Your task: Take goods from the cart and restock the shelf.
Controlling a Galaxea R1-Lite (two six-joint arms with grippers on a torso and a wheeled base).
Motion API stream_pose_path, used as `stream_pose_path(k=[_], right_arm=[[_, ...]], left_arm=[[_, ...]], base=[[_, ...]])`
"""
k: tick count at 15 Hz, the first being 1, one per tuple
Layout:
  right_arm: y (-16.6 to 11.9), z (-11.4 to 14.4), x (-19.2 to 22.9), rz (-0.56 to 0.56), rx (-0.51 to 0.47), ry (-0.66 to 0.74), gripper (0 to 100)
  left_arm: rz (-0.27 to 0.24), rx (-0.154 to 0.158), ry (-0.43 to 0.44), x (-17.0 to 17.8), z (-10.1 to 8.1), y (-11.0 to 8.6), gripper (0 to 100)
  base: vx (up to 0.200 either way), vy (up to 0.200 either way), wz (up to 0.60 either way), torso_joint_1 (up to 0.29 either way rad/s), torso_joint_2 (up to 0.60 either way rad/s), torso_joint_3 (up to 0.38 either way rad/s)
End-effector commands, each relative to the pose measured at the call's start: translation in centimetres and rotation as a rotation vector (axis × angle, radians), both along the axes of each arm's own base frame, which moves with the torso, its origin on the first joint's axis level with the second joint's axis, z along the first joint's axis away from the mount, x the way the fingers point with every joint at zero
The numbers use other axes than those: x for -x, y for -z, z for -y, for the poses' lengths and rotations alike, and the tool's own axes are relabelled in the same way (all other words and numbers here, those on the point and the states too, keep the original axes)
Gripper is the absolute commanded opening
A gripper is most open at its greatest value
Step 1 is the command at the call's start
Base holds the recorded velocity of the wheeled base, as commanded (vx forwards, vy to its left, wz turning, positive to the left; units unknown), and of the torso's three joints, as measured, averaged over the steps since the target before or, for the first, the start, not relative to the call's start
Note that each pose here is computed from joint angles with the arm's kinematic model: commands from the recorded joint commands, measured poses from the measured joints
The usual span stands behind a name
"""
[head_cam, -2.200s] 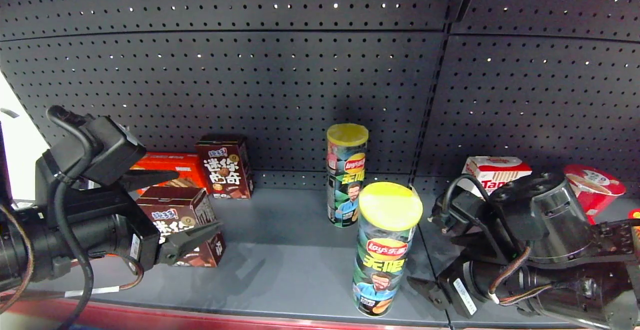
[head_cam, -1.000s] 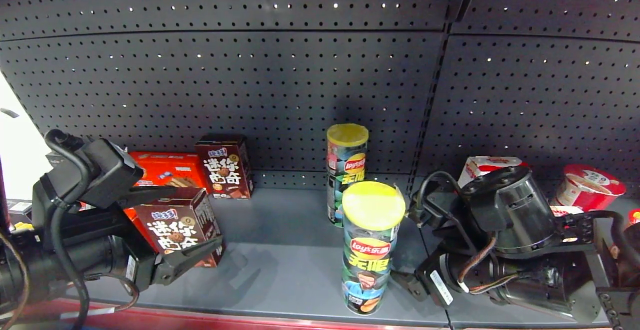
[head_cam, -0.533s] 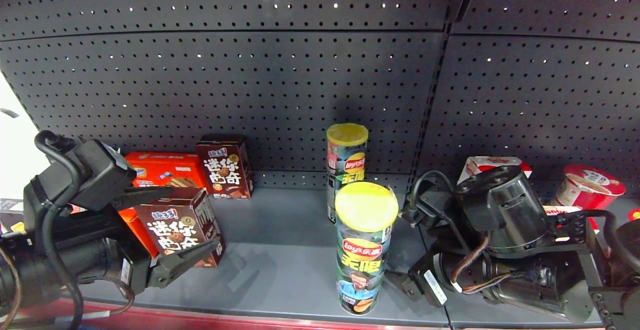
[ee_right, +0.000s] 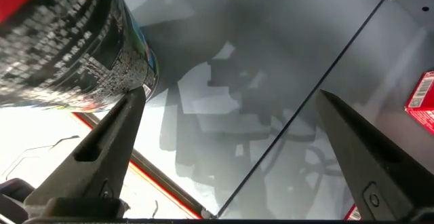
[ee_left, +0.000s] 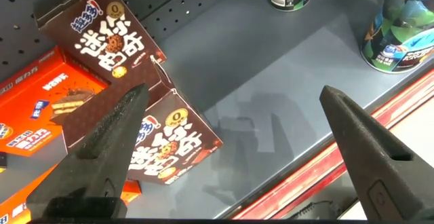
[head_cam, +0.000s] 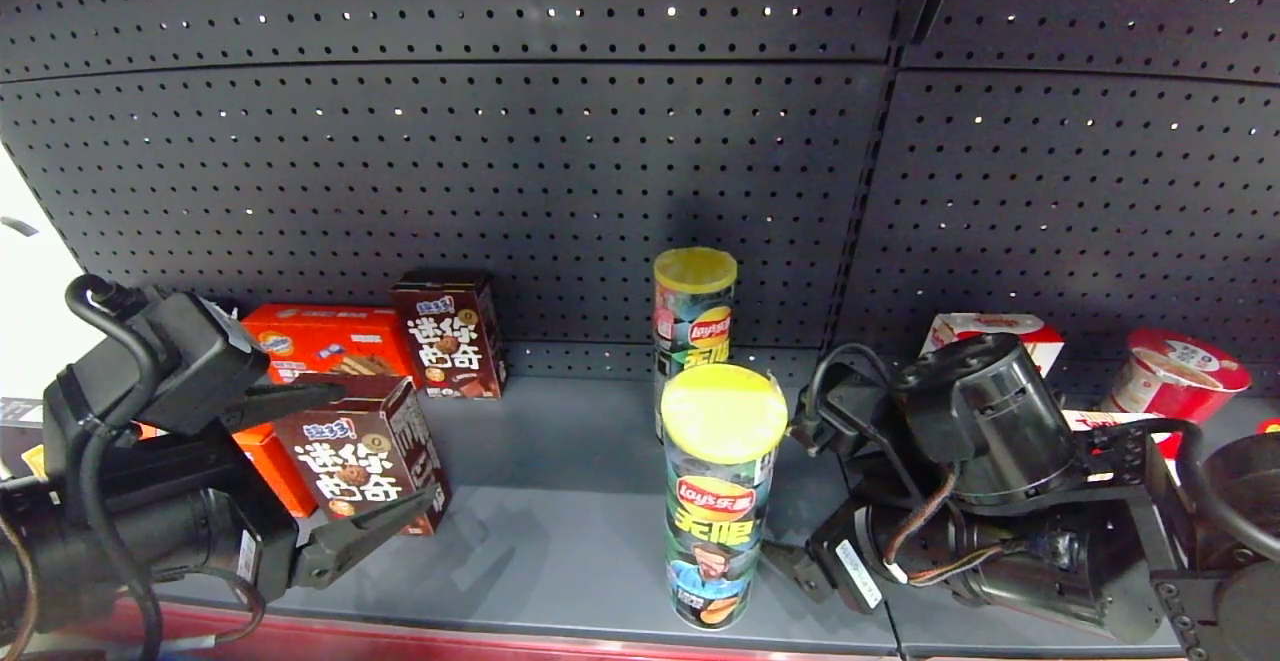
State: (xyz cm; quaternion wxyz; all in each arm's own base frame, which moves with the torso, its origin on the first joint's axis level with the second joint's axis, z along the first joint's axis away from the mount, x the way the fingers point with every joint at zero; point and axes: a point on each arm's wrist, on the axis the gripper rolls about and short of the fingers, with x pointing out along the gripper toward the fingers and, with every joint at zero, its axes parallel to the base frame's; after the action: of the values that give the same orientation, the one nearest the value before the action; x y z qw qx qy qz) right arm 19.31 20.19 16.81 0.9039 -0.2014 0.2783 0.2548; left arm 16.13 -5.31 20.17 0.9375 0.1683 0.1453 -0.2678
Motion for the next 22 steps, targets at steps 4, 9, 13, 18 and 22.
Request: stream_pose_path(k=[4, 9, 13, 18, 22], right_arm=[[0.0, -0.5, -0.2, 0.0, 0.0, -0.007, 100], [0.2, -0.8, -0.5, -0.003, 0.003, -0.007, 100], [0.3, -1.0, -0.7, -0.005, 0.005, -0.007, 100], [0.3, -1.0, -0.6, -0.005, 0.005, -0.008, 100], [0.6, -1.3, -0.6, -0.01, 0.011, -0.016, 100]], left_arm=[[0.0, 0.0, 0.0, 0.0, 0.0, 0.0, 100], [0.003, 0.001, 0.0, 0.2, -0.1, 0.0, 100], [-0.001, -0.001, -0.002, 0.3, -0.1, 0.1, 100], [0.0, 0.0, -0.002, 0.3, -0.1, 0.1, 100], [0.005, 0.003, -0.003, 0.5, -0.2, 0.0, 100]], base=[[0.0, 0.0, 0.0, 0.0, 0.0, 0.0], [0.0, 0.0, 0.0, 0.0, 0.0, 0.0], [0.0, 0.0, 0.0, 0.0, 0.0, 0.0], [0.0, 0.0, 0.0, 0.0, 0.0, 0.0], [0.0, 0.0, 0.0, 0.0, 0.0, 0.0]])
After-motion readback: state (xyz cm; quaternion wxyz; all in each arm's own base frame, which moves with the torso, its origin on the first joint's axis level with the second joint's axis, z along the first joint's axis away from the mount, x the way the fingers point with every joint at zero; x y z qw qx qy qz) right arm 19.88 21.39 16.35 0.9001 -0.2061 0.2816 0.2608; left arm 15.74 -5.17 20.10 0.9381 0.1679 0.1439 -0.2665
